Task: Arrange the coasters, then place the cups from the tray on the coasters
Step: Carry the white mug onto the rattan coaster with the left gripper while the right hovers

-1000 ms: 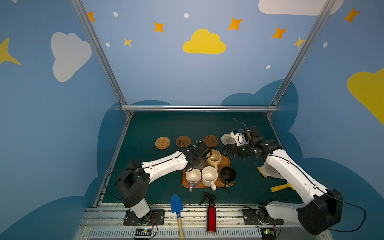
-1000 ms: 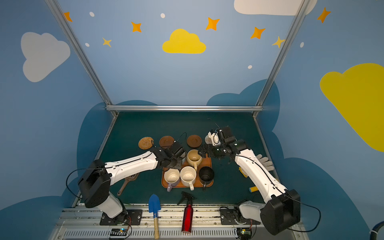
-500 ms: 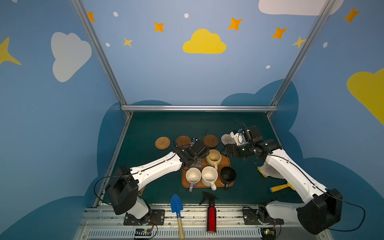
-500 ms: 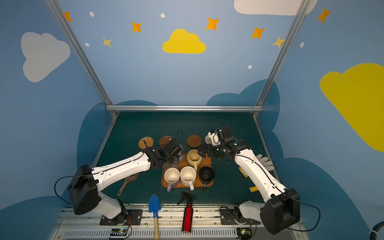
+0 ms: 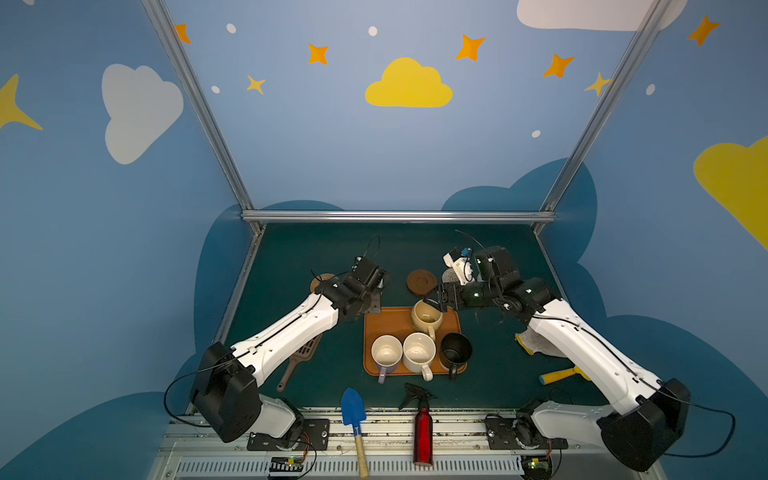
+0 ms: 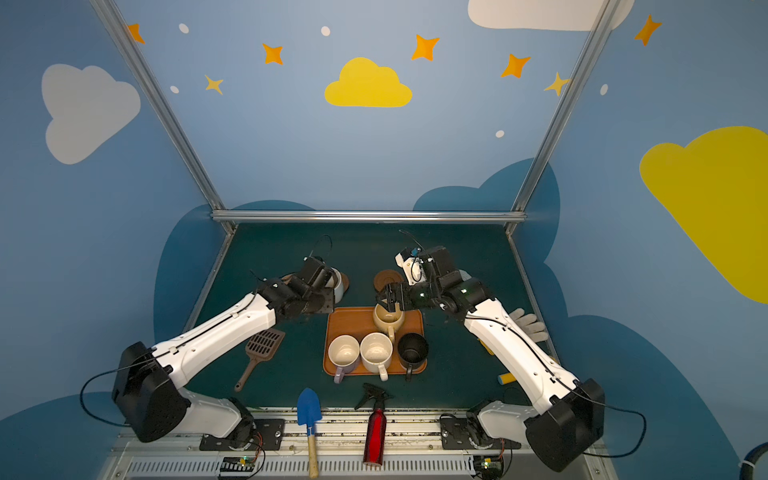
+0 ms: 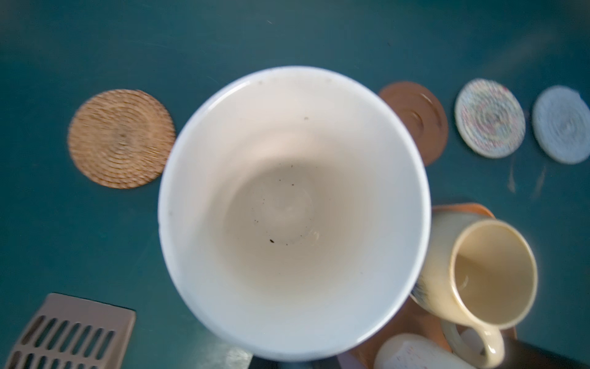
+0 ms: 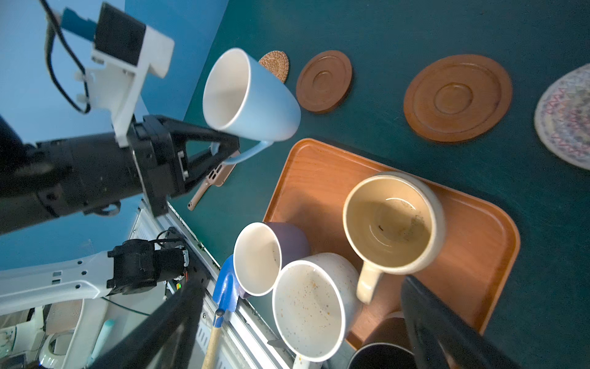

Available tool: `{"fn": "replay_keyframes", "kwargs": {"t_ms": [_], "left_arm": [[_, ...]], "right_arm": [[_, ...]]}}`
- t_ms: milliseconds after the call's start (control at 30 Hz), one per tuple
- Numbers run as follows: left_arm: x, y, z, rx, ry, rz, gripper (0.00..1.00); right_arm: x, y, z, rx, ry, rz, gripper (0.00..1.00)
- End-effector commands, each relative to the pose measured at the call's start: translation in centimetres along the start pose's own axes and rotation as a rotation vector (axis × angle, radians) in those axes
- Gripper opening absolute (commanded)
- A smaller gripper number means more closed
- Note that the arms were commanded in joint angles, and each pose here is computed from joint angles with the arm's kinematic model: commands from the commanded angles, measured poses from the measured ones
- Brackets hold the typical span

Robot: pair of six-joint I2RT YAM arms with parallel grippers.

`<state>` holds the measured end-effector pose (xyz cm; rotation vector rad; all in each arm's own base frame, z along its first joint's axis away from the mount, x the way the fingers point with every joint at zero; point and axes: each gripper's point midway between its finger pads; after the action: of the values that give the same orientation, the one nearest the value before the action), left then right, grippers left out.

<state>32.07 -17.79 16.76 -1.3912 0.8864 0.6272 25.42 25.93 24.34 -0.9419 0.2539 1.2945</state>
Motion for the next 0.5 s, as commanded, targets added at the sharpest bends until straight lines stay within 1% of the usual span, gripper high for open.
{"fn": "replay_keyframes", "kwargs": {"t_ms": [0, 167, 233, 300, 467], "left_arm": [[-1.5, -3.1, 1.8, -0.015, 0.025, -0.080, 0.04], [-0.8, -4.5, 4.2, 0.006, -0.004, -0.089, 0.04], [-0.4, -4.8, 5.2, 0.006, -0.016, -0.089, 0.04], [0.0, -5.2, 5.9, 0.020, -0.025, -0.098, 0.04], [1.7, -5.6, 8.5, 0.044, -0.062, -0.069, 0.04]], "right_arm": [[1.0, -0.6, 2.4, -0.014, -0.034, 0.003, 0.96], [3.5, -0.7, 4.9, -0.030, -0.073, 0.046, 0.96], [4.7, -0.6, 6.2, -0.062, -0.085, 0.068, 0.96], [5.6, -0.8, 6.9, -0.087, -0.068, 0.062, 0.96], [8.0, -1.0, 8.7, -0.093, -0.091, 0.099, 0.96]]}}
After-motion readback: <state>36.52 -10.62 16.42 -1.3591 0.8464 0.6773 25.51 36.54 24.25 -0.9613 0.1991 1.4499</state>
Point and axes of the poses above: each gripper's point midway between its finger pads, its own x axis out along the fingers, its own z axis along the line the jaws close on, y = z × x, and after that the axes turned 11 degrees about x, right-handed
